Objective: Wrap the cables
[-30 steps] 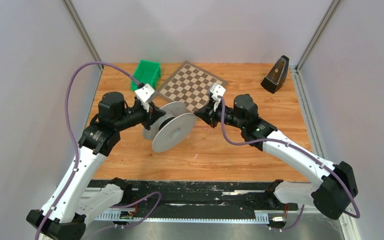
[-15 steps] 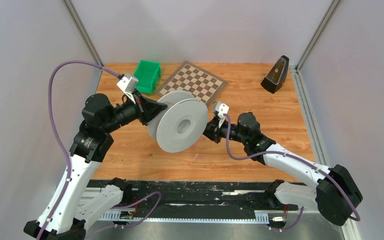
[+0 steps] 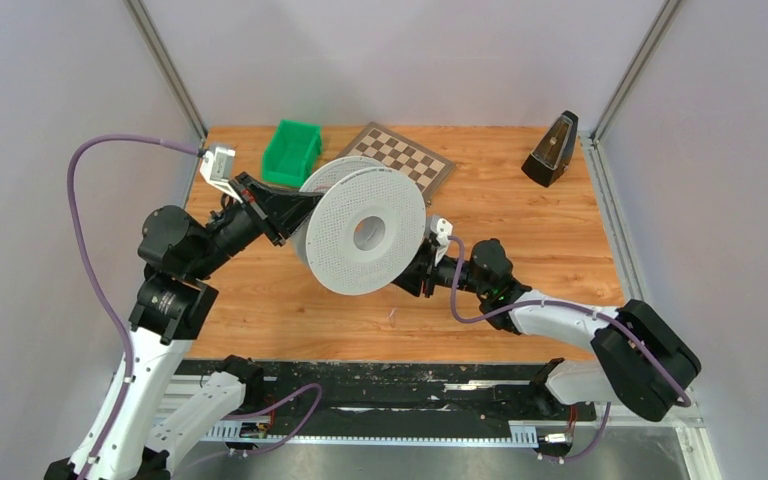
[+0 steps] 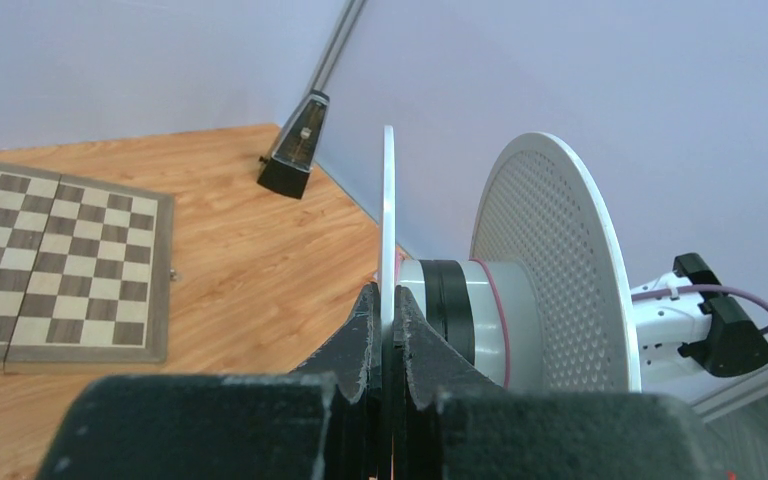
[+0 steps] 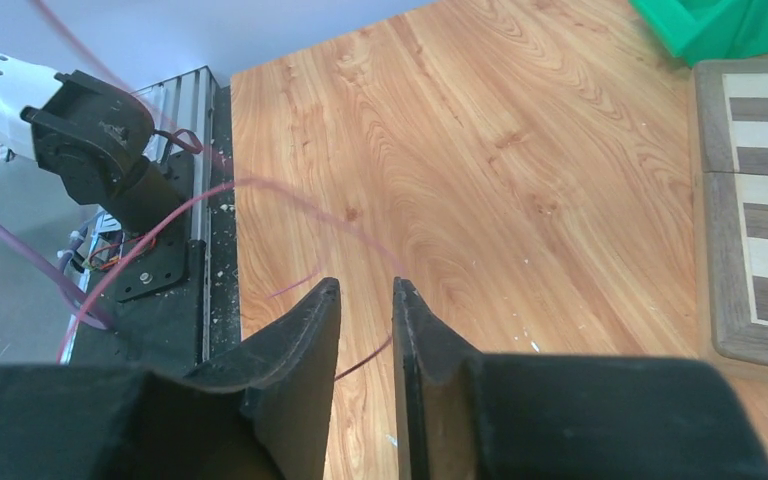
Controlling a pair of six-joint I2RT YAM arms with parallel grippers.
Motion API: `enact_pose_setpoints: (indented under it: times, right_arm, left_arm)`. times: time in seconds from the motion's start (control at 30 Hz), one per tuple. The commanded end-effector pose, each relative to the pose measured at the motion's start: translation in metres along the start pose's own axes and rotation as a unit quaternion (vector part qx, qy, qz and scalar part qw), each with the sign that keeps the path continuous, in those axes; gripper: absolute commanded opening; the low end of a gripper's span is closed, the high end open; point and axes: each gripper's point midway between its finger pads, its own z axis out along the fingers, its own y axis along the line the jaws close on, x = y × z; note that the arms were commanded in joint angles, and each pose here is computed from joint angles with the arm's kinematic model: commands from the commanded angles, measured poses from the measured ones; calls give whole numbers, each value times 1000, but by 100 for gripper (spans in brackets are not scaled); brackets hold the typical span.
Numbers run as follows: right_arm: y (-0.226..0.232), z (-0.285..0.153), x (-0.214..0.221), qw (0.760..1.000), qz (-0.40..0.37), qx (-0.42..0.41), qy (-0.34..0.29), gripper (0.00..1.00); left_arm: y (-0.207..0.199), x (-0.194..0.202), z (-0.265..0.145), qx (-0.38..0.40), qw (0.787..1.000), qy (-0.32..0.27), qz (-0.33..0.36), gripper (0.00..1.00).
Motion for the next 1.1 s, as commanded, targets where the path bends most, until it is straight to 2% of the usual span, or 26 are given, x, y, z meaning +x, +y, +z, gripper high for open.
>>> enact_pose_setpoints:
  times: [0.0,0.17,0.57,0.67,0.77,1.07]
  right_arm:
    - [7,6,-8,999,-2,-23,-28,26]
    - [10,9,5,999,9,-33,-20,20]
    - [34,23,31,995,62,-73,-3,23]
    - [38,28,51,993,85,-77,21,22]
    - [36,36,73,990,114,-60,53,17]
    - [54,47,121,981,145,-51,115,18]
  left_arm:
    - [-18,-37,-4,17,997,-73,-2,0]
    - [-20,-39,-3,21,997,-77,-11,0]
    - [-9,-43,-1,-3,996,-94,-2,0]
    - [-2,-48,0,-20,994,-102,18,0]
    - [8,-55,1,-52,992,-107,32,0]
    - [19,-76,6,-84,985,-145,48,0]
